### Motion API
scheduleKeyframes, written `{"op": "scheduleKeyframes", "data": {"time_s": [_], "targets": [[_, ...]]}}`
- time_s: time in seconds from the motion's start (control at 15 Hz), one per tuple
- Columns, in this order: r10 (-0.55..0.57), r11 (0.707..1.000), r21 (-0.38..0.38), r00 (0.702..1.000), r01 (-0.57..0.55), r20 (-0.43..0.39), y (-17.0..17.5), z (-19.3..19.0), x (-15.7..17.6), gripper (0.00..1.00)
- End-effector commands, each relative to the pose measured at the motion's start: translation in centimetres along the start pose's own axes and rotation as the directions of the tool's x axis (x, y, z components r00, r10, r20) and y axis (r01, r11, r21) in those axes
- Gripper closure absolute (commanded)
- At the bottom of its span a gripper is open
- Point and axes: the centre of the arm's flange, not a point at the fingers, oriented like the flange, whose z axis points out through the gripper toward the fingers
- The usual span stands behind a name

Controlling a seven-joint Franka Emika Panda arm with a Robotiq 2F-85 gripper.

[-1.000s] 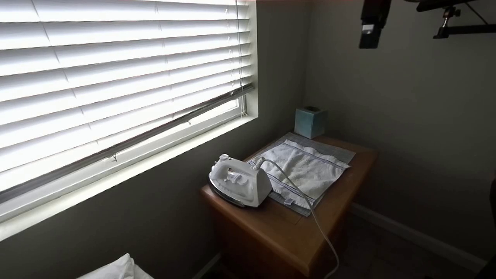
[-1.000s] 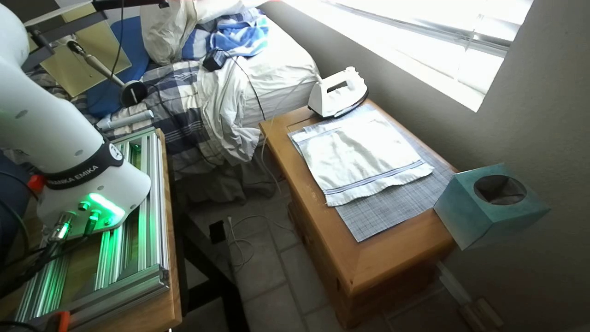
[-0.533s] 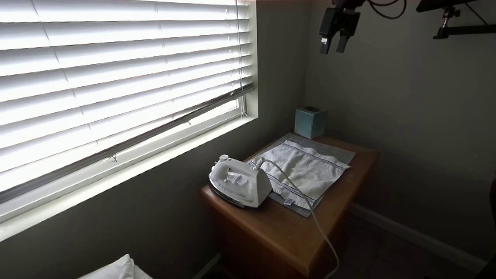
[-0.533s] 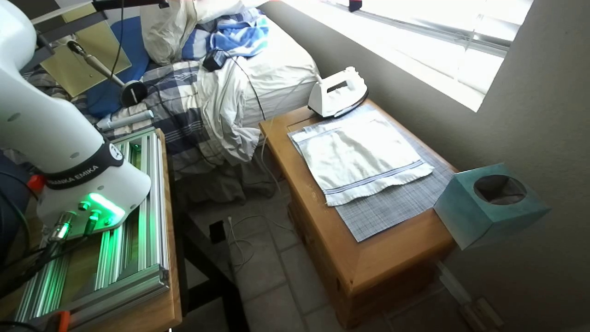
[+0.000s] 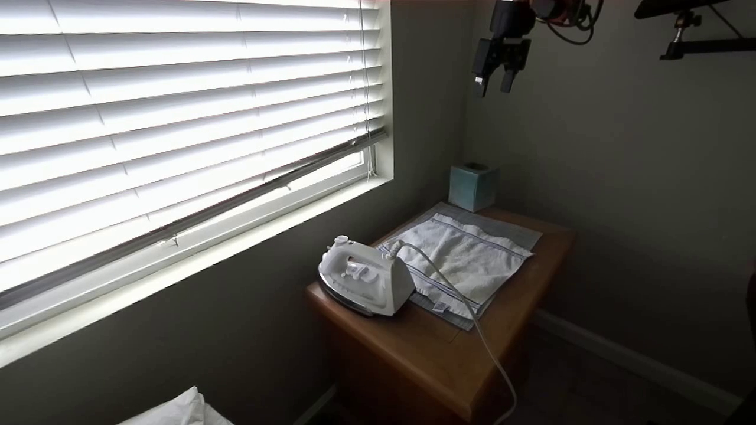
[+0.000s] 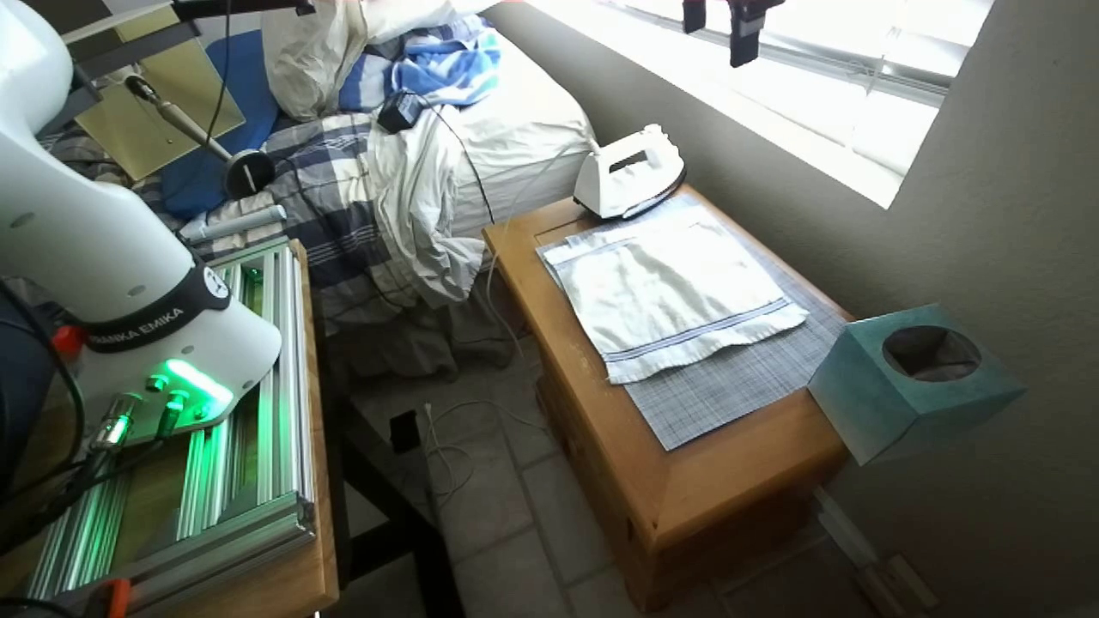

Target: Put the tissue box on the bed.

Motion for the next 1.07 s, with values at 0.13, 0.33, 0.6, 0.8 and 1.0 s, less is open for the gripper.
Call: {"op": "scheduleKeyframes", "data": {"time_s": [0.13,0.33,0.6,0.8,1.0], "targets": [[-0.001,1.0,0.001,1.0,0.001,-0.006,-0.1,-0.3,0.0,0.0],[-0.001,1.0,0.001,1.0,0.001,-0.006,-0.1,-0.4,0.0,0.0],[0.007,1.0,-0.017,1.0,-0.007,-0.022,0.6,0.9,2.7,0.0],[0.005,1.0,-0.007,1.0,-0.005,-0.009,2.8,2.8,5.6,0.0],[-0.025,0.999,-0.041,1.0,0.024,-0.013,5.7,6.1,8.1,0.0]]}}
